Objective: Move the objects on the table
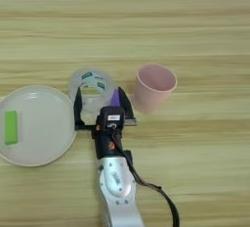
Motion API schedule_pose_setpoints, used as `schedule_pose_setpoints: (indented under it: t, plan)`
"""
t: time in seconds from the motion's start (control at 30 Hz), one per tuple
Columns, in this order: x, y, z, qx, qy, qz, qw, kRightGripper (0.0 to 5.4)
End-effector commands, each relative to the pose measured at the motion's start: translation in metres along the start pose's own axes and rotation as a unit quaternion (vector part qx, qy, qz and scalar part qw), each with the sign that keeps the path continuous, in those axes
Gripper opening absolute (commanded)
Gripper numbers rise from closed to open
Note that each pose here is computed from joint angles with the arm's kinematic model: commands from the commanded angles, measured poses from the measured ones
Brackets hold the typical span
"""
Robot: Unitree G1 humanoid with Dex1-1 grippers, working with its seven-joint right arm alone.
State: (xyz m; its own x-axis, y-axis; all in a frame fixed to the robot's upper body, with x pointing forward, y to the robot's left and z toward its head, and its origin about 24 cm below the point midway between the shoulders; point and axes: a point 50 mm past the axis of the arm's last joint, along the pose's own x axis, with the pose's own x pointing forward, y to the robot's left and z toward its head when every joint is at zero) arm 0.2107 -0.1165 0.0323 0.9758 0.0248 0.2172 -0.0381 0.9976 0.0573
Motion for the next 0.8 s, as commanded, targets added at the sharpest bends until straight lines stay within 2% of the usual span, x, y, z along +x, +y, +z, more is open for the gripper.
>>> schedule_pose_setpoints:
  t: [0.03, 0.6, 0.8]
  plan:
    - [0.014, 0.006, 0.015, 0.010, -0.044, 0.001, 0.9990, 5.38]
    - [0.014, 0.005, 0.015, 0.001, -0.043, -0.001, 0.9991, 5.38]
    - [0.009, 0.008, 0.034, -0.041, -0.122, 0.018, 0.9915, 5.38]
